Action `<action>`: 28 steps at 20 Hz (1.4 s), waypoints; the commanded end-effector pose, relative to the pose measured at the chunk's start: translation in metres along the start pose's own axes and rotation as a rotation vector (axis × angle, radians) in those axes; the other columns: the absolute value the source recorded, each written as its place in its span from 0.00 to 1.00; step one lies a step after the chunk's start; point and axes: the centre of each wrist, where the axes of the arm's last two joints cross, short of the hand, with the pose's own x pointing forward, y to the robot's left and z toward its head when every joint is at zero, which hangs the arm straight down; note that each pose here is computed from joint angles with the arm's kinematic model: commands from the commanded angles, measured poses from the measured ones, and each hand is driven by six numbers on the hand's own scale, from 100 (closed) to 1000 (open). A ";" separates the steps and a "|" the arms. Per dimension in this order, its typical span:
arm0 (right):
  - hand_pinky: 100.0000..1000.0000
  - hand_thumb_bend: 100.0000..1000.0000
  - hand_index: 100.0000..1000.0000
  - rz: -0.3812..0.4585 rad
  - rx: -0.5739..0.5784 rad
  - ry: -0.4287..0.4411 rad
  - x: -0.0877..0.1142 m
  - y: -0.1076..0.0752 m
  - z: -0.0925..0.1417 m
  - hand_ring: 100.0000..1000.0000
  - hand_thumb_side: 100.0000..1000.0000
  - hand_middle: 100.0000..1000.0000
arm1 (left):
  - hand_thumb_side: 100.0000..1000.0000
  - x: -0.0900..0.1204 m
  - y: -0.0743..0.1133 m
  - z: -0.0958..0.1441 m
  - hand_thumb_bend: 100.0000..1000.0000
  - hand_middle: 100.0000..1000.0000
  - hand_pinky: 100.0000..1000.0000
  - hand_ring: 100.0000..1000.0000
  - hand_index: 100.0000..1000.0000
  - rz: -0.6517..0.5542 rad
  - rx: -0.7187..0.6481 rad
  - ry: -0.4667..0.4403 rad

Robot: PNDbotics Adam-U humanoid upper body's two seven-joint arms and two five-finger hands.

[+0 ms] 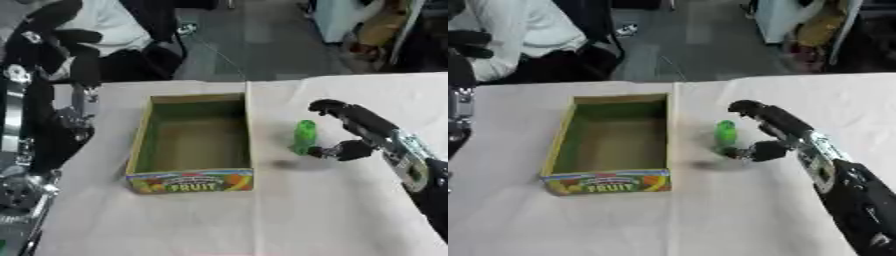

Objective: Pick up objects on the table and place them in the box.

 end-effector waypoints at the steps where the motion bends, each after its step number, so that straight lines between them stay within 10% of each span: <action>1: 0.00 0.64 0.94 0.022 -0.022 0.003 -0.002 -0.006 -0.001 0.80 0.80 0.92 | 0.55 0.005 0.003 -0.008 0.22 0.84 0.61 0.64 0.88 0.002 0.006 -0.035; 28: 0.00 0.60 0.93 -0.004 0.004 0.079 -0.009 0.016 -0.003 0.78 0.78 0.91 | 0.55 0.007 -0.001 -0.011 0.22 0.84 0.61 0.64 0.88 0.021 0.010 -0.049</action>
